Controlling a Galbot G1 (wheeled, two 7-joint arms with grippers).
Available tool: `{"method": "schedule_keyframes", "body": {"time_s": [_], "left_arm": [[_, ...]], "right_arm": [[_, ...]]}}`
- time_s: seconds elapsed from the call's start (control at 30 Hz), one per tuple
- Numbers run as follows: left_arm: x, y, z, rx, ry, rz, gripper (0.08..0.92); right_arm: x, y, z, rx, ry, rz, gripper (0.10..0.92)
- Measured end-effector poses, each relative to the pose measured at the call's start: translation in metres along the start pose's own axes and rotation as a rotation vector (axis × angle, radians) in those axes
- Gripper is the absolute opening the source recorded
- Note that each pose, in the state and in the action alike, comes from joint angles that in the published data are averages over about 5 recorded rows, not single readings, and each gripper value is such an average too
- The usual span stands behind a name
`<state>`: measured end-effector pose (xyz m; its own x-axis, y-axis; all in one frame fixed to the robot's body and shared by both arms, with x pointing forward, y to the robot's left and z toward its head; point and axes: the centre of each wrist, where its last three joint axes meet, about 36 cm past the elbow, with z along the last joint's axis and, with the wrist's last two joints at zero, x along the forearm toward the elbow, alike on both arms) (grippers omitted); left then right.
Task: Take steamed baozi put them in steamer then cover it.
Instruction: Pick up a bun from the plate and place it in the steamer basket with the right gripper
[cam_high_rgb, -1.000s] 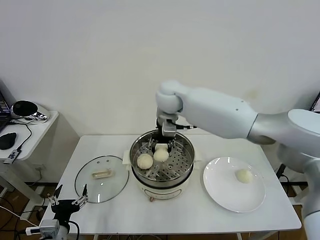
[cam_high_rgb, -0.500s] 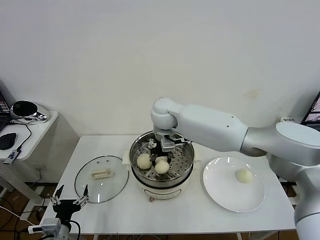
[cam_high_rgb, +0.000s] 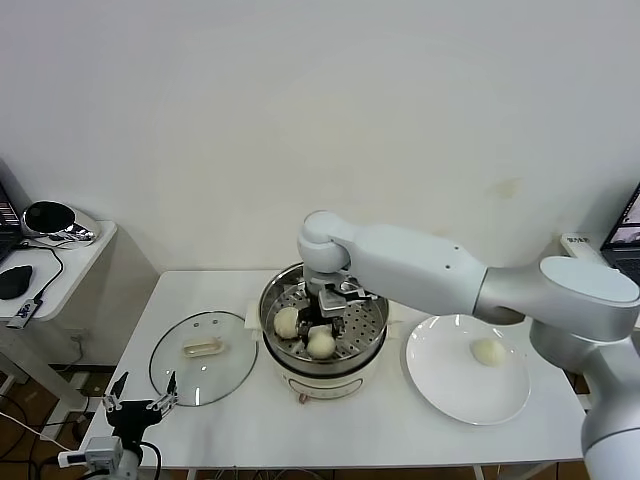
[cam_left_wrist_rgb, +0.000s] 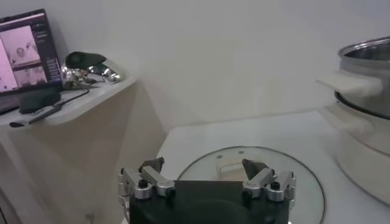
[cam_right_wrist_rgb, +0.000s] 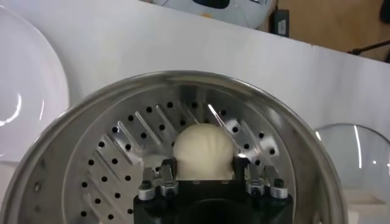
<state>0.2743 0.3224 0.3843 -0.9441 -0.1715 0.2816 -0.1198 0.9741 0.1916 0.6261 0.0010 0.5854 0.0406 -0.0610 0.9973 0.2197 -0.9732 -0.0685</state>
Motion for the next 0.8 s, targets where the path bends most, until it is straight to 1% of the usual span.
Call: {"method": "schedule_keyframes", "body": {"time_s": [0.13, 0.23, 0.33, 0.47, 0.57, 0.7, 0.8], "left_arm": [[0.0, 0.0, 0.0, 0.0, 0.001, 0.0, 0.823], [-0.001, 0.0, 0.001, 0.001, 0.002, 0.0, 0.823], [-0.001, 0.0, 0.001, 0.002, 0.002, 0.0, 0.823], [0.0, 0.0, 0.001, 0.001, 0.002, 0.0, 0.823], [-0.001, 0.0, 0.001, 0.0, 0.001, 0.001, 0.823], [-0.001, -0.001, -0.001, -0.002, -0.001, 0.006, 0.823], [-0.001, -0.001, -0.001, -0.006, -0.002, 0.01, 0.823]], "right_arm": [[-0.001, 0.0, -0.002, 0.001, -0.003, 0.002, 0.568], [-0.001, 0.001, -0.002, -0.002, -0.004, 0.004, 0.59], [0.0, 0.003, -0.003, -0.005, -0.003, 0.011, 0.659], [0.009, 0.005, -0.003, -0.018, 0.01, 0.026, 0.772], [0.021, 0.009, -0.003, -0.037, 0.024, 0.042, 0.814], [0.044, 0.02, -0.003, -0.085, 0.046, 0.071, 0.822], [0.067, 0.036, -0.003, -0.154, 0.061, 0.104, 0.823]]}}
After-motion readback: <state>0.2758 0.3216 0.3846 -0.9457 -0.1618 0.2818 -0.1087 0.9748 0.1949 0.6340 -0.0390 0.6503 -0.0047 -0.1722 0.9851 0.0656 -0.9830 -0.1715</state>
